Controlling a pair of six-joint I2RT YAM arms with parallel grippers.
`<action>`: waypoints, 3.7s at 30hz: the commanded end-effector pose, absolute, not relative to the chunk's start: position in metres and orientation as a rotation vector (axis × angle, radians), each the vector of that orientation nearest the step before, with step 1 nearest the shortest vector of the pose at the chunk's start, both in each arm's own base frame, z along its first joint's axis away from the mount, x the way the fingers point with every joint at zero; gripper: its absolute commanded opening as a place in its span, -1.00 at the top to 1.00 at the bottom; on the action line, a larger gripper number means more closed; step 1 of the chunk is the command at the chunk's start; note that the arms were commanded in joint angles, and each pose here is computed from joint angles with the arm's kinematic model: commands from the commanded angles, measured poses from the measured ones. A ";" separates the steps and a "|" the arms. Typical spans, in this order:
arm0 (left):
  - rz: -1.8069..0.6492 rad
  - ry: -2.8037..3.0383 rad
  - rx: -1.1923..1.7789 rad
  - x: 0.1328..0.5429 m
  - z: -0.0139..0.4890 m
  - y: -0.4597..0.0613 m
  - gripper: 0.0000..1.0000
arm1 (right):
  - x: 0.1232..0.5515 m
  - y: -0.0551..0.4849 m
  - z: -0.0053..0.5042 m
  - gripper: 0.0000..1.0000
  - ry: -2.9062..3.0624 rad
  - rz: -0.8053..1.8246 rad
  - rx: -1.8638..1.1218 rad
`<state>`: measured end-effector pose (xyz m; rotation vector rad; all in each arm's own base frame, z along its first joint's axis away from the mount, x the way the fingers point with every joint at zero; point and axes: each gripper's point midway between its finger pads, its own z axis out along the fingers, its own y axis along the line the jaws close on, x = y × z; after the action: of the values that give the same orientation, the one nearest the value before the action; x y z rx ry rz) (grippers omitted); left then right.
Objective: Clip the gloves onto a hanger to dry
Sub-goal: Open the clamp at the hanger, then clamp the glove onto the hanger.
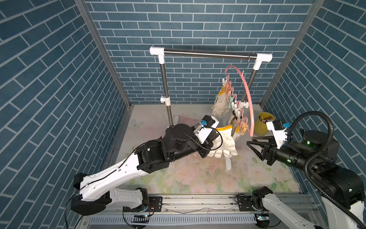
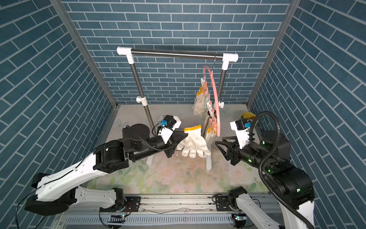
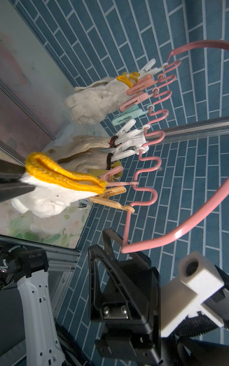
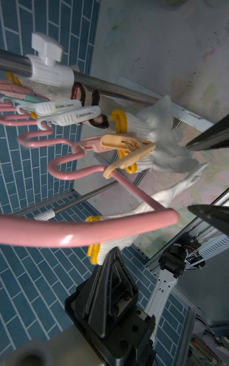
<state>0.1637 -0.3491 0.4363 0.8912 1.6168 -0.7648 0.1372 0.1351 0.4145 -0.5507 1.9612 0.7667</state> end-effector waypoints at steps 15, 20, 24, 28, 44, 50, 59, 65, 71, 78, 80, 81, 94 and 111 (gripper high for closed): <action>-0.707 1.575 0.857 0.166 0.460 -0.332 1.00 | 0.166 0.172 0.425 0.10 1.875 0.883 -0.710; -0.677 1.563 0.889 0.169 0.461 -0.339 1.00 | 0.172 0.177 0.426 0.10 1.853 0.910 -0.709; -0.652 1.563 0.909 0.171 0.459 -0.342 1.00 | 0.176 0.181 0.425 0.10 1.840 0.935 -0.707; -0.634 1.569 0.914 0.173 0.456 -0.343 1.00 | 0.181 0.185 0.421 0.11 1.832 0.947 -0.705; -0.604 1.597 0.936 0.175 0.448 -0.344 1.00 | 0.189 0.198 0.427 0.11 1.772 1.025 -0.736; -0.596 1.601 0.941 0.175 0.445 -0.344 1.00 | 0.189 0.204 0.428 0.11 1.768 1.079 -0.750; -0.589 1.599 0.947 0.175 0.444 -0.344 1.00 | 0.191 0.208 0.426 0.11 1.777 1.117 -0.744; -0.584 1.592 0.958 0.175 0.445 -0.346 1.00 | 0.194 0.209 0.423 0.11 1.781 1.128 -0.736; -0.581 1.597 0.970 0.176 0.443 -0.349 1.00 | 0.195 0.210 0.424 0.14 1.777 1.131 -0.733; -0.582 1.596 0.978 0.175 0.444 -0.350 1.00 | 0.197 0.211 0.426 0.23 1.773 1.142 -0.720; -0.582 1.597 0.980 0.175 0.443 -0.350 1.00 | 0.197 0.211 0.427 0.27 1.770 1.142 -0.719; -0.582 1.596 0.981 0.175 0.443 -0.350 1.00 | 0.198 0.211 0.426 0.29 1.772 1.142 -0.717; -0.553 1.599 0.971 0.175 0.427 -0.339 1.00 | 0.196 0.207 0.428 0.66 1.763 1.107 -0.716; -0.638 1.531 1.101 0.159 0.375 -0.362 1.00 | 0.194 0.207 0.438 0.71 1.739 1.096 -0.731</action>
<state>0.1622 -0.3510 0.3607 1.1068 1.6082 -0.5960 0.1954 0.2087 0.4189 -0.7117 1.8098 1.1267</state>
